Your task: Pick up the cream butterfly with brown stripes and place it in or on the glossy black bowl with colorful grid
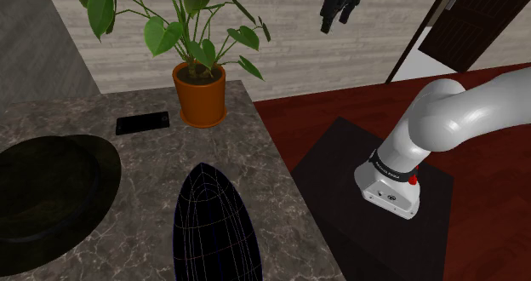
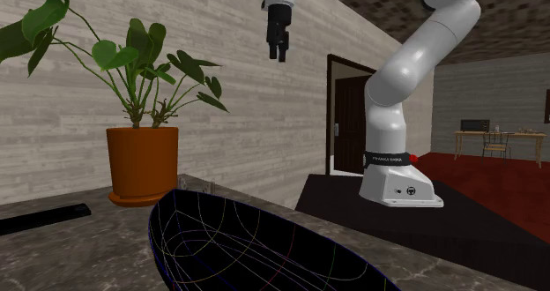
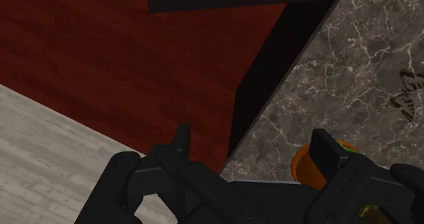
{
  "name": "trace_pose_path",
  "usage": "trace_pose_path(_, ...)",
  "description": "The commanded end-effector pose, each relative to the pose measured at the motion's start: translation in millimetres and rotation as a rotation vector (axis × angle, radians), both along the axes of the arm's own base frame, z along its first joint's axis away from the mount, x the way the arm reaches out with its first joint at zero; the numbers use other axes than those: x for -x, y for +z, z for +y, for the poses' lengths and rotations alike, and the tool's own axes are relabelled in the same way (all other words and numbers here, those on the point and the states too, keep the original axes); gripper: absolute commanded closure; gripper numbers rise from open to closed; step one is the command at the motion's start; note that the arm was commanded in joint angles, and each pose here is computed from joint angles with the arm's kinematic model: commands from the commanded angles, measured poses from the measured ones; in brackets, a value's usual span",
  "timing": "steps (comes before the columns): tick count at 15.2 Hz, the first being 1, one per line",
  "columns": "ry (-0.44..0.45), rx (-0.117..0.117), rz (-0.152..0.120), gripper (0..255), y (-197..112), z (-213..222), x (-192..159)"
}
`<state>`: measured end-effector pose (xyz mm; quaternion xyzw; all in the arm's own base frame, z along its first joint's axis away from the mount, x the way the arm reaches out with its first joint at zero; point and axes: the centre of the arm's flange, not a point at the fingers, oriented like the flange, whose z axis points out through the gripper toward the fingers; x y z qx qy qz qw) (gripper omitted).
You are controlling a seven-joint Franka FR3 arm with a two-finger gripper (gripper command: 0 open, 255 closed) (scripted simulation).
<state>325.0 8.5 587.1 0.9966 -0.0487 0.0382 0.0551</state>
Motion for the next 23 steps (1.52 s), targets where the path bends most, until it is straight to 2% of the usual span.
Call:
trace_pose_path(1, 0.0, 0.0, 0.0, 0, 0.0, 0.0, 0.0)
trace_pose_path(23, -0.02, -0.162, 0.048, 0, -209.3, 162.7, -75.9)
